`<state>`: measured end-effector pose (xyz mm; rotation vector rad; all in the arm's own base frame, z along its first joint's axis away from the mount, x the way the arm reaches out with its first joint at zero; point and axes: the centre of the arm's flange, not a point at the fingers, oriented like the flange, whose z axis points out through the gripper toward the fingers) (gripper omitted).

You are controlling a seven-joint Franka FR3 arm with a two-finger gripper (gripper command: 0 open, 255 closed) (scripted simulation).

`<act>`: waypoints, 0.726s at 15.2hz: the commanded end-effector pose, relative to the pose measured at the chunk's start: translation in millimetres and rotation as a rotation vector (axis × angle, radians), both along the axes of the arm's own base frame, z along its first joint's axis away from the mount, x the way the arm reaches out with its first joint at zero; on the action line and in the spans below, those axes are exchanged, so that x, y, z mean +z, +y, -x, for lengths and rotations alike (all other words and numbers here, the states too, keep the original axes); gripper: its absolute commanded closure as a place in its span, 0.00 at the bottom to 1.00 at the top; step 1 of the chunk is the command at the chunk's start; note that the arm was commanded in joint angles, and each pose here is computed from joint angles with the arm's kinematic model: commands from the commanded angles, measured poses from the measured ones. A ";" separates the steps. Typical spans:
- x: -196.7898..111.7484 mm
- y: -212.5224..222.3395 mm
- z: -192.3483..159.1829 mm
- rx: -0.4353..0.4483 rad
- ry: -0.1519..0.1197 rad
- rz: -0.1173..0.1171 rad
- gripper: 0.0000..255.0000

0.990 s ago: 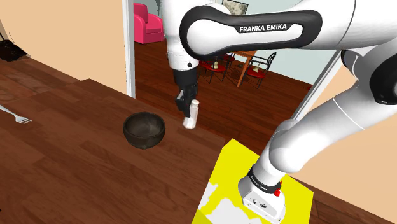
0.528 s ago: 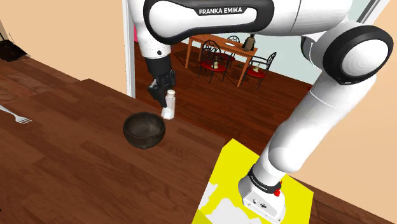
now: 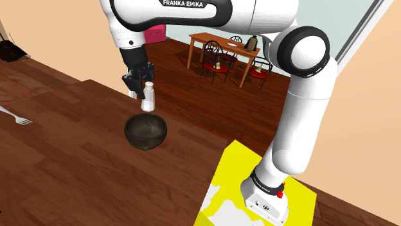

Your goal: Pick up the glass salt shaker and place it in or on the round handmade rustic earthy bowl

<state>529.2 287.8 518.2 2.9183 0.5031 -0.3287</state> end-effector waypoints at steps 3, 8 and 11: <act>-18.4 2.6 -5.4 0.000 0.000 0.000 1.00; -44.8 2.6 -5.4 0.000 0.000 0.000 1.00; -60.6 2.6 -5.4 0.000 0.000 0.000 1.00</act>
